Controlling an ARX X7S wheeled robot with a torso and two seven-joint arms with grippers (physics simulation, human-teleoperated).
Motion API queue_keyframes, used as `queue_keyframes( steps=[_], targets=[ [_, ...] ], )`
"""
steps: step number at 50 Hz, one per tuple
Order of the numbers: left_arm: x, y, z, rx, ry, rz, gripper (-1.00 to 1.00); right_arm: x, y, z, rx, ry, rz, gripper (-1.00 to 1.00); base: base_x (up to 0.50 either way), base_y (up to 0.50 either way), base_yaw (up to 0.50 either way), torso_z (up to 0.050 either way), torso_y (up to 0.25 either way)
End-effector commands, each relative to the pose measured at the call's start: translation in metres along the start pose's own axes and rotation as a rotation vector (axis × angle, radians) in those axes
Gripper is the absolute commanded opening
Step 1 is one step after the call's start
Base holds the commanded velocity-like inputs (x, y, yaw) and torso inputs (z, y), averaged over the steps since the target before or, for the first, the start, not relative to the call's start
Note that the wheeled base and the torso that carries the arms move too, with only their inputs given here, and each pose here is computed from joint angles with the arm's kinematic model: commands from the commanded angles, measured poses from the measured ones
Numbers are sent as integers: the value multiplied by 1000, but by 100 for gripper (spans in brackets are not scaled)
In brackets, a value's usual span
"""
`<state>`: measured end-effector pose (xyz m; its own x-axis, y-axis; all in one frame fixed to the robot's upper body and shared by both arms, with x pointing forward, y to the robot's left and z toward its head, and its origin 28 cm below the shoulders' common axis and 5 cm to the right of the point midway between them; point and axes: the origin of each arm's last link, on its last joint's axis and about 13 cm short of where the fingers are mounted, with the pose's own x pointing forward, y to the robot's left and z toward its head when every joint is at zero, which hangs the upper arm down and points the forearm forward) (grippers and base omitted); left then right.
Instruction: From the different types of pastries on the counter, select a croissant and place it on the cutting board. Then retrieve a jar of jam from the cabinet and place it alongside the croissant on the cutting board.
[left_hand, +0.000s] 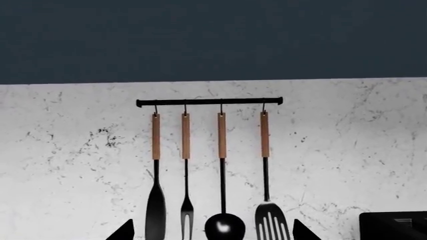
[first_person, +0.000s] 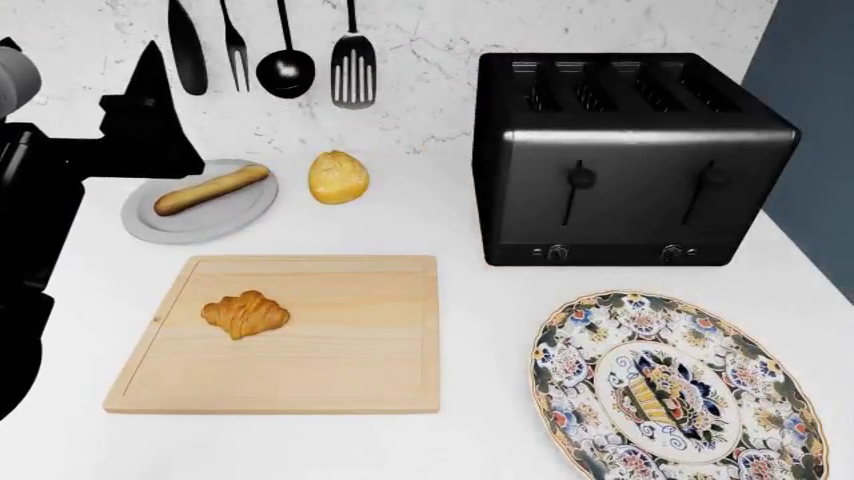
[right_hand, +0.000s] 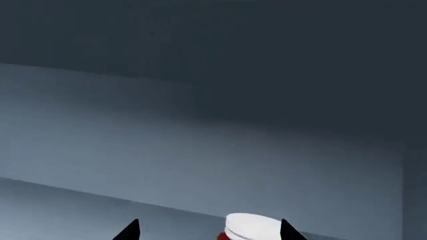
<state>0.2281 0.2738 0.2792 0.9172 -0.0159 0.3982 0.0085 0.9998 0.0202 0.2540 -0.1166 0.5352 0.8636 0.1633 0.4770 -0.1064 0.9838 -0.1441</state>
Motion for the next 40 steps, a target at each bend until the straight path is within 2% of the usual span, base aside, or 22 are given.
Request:
queue_keyframes(
  steps=[1, 12, 23, 40],
  targets=[
    [0, 1, 0, 0, 0, 4, 100, 1, -5, 1, -52, -3, -66, 100, 0, 0, 0, 0, 0],
    [0, 1, 2, 1, -2, 5, 100, 14, -2, -14, -52, 49, -57, 100, 0, 0, 0, 0, 0],
    [-1, 2, 1, 1, -2, 6, 100, 24, -9, -21, -58, 63, -114, 100, 0, 0, 0, 0, 0],
    [-1, 3, 2, -1, -7, 10, 100, 38, -11, -37, -36, 95, -135, 100, 0, 0, 0, 0, 0]
  ],
)
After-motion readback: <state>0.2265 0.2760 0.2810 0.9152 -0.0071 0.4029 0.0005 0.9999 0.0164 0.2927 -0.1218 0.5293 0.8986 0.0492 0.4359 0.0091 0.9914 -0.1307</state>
